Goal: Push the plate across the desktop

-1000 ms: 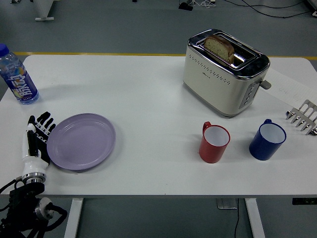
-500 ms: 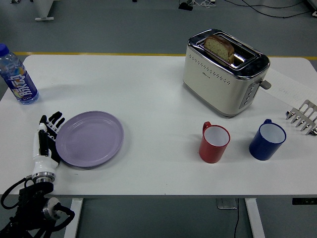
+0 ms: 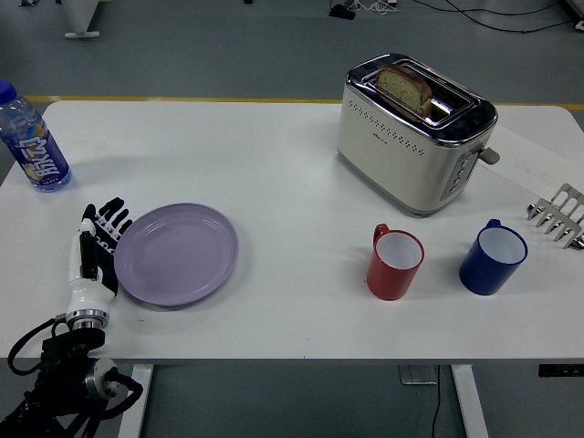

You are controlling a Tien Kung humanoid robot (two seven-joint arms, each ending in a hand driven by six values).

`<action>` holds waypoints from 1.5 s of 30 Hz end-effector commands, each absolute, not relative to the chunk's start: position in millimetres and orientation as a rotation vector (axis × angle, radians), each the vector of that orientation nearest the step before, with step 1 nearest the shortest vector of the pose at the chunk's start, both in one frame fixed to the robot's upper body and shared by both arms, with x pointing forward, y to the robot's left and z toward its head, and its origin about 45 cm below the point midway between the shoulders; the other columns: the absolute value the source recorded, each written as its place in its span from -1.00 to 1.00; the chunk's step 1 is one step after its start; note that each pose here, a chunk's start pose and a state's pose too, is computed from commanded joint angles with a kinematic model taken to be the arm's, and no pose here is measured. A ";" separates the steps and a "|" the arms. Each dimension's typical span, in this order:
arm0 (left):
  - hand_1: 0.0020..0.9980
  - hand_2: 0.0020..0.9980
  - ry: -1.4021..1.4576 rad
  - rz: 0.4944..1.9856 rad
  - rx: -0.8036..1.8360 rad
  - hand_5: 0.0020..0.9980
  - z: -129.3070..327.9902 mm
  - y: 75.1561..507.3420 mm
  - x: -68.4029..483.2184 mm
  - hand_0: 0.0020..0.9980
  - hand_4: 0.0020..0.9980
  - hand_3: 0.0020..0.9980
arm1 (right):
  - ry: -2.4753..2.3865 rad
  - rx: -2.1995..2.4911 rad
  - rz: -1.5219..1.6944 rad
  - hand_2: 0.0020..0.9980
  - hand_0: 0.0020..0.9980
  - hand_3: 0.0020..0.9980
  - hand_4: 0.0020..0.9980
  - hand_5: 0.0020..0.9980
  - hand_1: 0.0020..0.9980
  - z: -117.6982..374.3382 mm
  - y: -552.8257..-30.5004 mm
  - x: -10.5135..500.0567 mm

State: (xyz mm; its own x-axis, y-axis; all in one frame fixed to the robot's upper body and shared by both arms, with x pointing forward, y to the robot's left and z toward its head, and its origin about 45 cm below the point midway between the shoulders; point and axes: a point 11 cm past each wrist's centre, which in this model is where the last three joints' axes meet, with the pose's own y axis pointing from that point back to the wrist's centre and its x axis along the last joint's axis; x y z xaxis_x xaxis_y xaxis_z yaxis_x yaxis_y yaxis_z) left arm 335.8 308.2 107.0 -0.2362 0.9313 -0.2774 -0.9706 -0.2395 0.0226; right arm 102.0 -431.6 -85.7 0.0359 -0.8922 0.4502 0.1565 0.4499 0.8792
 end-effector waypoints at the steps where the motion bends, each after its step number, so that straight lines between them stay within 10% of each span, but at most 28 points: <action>1: 0.60 0.59 0.218 1.798 -0.239 1.00 107.7 306.9 336.6 0.55 0.03 0.32 | -1.279 0.748 -0.933 0.37 0.13 0.20 -0.37 -0.40 0.11 -85.7 -431.6 102.3; 45: 0.60 0.60 0.298 1.559 -0.224 1.00 103.1 225.5 332.9 0.55 0.02 0.32 | -1.280 0.755 -0.923 0.37 0.13 0.20 -0.37 -0.40 0.11 -84.4 -432.5 106.5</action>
State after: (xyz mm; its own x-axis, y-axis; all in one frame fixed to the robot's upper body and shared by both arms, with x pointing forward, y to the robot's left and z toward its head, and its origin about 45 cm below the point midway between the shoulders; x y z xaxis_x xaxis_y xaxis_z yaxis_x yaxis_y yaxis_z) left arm 332.9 225.5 103.1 -0.0125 0.9453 -0.3261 -0.9989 0.0032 0.0473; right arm 106.5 -432.5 -84.4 0.0416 -0.8910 0.4521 0.1472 0.4530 0.8793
